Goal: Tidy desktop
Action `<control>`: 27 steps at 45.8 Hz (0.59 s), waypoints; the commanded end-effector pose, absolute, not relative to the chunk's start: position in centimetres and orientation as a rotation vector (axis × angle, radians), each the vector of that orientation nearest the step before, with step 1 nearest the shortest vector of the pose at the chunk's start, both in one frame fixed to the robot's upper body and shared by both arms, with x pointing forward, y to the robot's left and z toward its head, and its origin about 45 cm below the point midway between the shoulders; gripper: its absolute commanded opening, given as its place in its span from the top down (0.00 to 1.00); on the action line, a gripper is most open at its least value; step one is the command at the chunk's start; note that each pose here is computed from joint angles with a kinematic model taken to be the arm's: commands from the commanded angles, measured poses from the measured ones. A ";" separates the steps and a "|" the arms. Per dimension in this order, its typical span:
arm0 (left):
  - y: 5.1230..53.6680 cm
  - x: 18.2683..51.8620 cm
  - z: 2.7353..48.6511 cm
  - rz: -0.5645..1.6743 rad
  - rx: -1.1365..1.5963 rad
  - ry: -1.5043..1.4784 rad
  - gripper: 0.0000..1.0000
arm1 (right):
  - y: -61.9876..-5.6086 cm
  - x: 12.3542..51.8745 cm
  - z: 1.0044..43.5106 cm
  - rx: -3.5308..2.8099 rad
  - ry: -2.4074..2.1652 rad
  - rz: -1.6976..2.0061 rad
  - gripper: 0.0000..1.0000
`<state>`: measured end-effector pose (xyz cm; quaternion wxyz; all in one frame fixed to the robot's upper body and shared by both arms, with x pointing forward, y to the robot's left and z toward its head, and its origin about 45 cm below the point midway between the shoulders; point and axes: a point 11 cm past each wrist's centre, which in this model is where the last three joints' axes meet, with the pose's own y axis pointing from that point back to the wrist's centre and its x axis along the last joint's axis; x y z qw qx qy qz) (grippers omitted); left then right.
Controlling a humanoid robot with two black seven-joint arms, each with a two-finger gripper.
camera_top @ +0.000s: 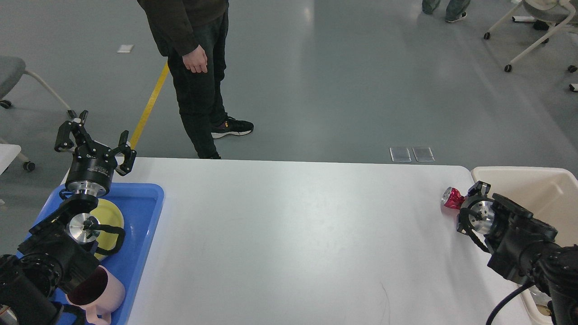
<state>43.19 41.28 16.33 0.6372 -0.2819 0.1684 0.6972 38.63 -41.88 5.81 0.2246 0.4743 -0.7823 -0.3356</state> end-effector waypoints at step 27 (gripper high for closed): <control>41.3 43.2 16.3 1.592 -0.642 0.386 0.04 | -41.8 38.6 5.8 1.314 -2.154 -0.927 0.96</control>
